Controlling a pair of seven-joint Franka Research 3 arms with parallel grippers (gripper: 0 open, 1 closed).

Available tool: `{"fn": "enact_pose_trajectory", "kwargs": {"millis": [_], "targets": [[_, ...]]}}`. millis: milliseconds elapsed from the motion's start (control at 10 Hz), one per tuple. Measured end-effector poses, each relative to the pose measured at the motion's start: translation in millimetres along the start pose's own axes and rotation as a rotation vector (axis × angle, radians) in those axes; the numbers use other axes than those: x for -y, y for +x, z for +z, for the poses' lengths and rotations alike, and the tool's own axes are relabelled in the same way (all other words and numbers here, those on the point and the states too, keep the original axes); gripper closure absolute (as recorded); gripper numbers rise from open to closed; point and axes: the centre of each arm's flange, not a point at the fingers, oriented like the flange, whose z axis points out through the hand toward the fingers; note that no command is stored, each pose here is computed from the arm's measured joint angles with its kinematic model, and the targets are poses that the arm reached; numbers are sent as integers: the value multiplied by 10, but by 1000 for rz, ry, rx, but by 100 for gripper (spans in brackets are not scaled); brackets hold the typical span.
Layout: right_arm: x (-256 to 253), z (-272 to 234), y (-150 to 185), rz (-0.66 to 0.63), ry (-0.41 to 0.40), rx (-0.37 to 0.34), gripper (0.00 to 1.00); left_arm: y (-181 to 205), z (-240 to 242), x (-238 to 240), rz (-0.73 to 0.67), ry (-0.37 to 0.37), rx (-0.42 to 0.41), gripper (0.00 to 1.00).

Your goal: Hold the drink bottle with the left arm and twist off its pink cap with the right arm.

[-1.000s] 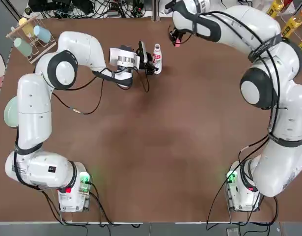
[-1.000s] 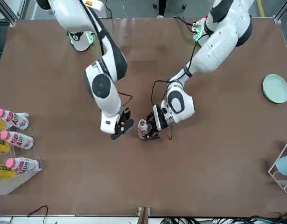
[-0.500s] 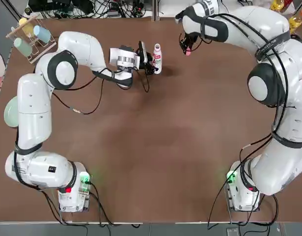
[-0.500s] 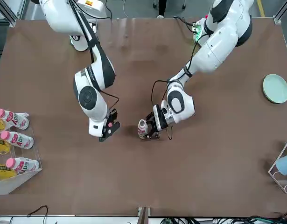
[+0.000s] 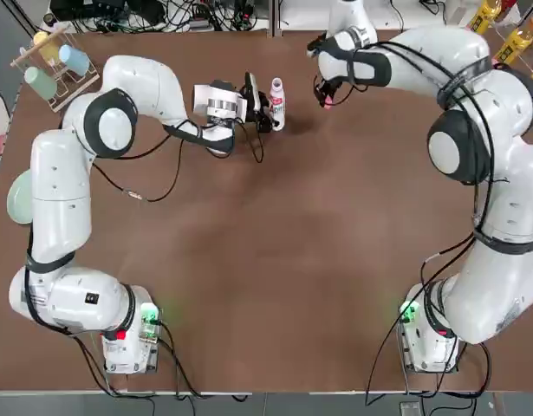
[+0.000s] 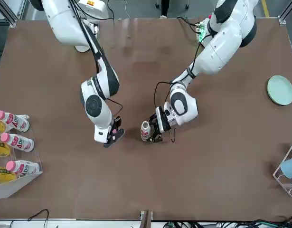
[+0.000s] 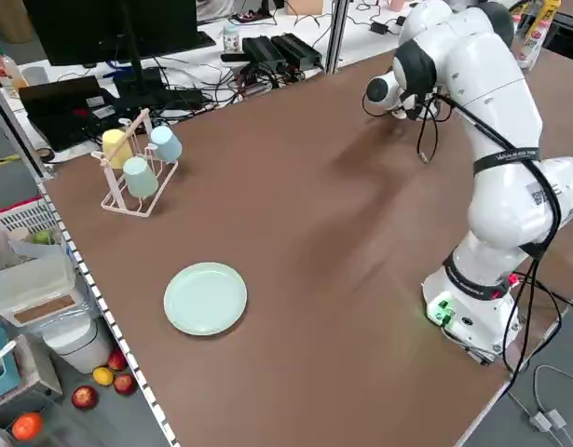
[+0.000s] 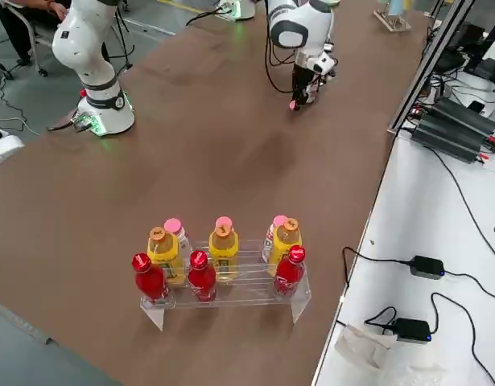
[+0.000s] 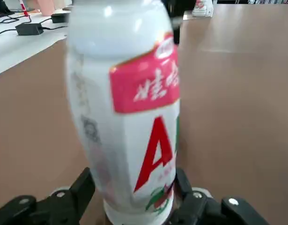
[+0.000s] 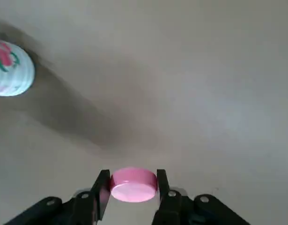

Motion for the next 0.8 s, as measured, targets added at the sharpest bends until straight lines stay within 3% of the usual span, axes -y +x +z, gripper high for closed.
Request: {"fn": "enact_pose_trajectory", "kwargs": {"millis": [100, 200, 600, 800], "targets": [[9, 146, -4, -1, 2, 14, 53, 11, -4, 16, 1, 3, -2, 19], [44, 265, -1, -2, 9, 21, 53, 25, -11, 41, 3, 8, -4, 4], [68, 438, 12, 4, 20, 15, 52, 9, -59, 124, -8, 23, -4, 3], [68, 472, 9, 4, 20, 19, 42, -9, -88, 176, -11, 33, -2, 3]]}}
